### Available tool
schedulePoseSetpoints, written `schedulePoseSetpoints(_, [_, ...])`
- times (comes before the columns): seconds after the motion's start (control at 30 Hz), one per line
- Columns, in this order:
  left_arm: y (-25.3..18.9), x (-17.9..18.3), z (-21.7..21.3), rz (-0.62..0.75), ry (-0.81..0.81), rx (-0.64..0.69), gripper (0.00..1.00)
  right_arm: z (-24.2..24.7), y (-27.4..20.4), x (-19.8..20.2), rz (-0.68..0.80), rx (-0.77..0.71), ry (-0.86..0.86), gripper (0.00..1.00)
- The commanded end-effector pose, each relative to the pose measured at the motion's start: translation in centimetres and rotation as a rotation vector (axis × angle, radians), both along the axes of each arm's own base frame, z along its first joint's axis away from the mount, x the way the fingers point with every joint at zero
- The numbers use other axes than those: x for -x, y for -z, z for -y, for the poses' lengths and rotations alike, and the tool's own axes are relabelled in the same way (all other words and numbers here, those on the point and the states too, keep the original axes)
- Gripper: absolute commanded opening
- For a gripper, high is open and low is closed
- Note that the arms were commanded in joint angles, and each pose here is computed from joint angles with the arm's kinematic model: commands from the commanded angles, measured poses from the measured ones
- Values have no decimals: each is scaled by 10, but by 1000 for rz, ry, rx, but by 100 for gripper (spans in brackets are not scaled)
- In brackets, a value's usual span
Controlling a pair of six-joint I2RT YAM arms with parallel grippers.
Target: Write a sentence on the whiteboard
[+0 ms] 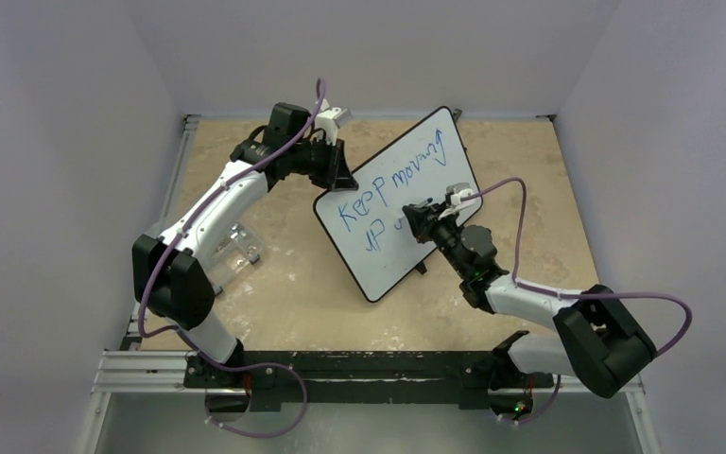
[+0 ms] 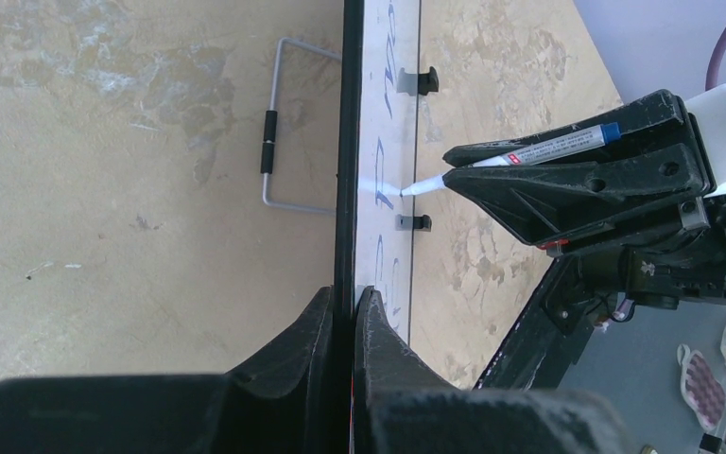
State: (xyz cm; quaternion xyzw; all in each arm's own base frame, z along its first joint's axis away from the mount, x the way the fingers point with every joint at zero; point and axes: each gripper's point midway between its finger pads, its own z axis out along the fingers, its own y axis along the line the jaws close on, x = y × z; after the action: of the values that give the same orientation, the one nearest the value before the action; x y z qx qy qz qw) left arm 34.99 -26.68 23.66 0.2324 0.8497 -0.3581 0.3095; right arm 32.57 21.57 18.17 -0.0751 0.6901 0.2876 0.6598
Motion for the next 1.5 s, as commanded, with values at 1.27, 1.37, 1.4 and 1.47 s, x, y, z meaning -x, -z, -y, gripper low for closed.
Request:
schedulePoseSetpoints(1.27, [16, -12, -30, 60, -103, -181, 0, 19, -11, -37, -12, 20, 110, 0])
schedulePoseSetpoints(1.37, [16, -12, -30, 60, -102, -181, 0, 18, -13, -40, -8, 15, 106, 0])
schedulePoseSetpoints(1.4, [16, -12, -30, 60, -102, -181, 0, 17, -13, -41, -7, 13, 105, 0])
schedulePoseSetpoints(1.47, [15, -12, -30, 62, -103, -180, 0, 17, -14, -42, -5, 5, 105, 0])
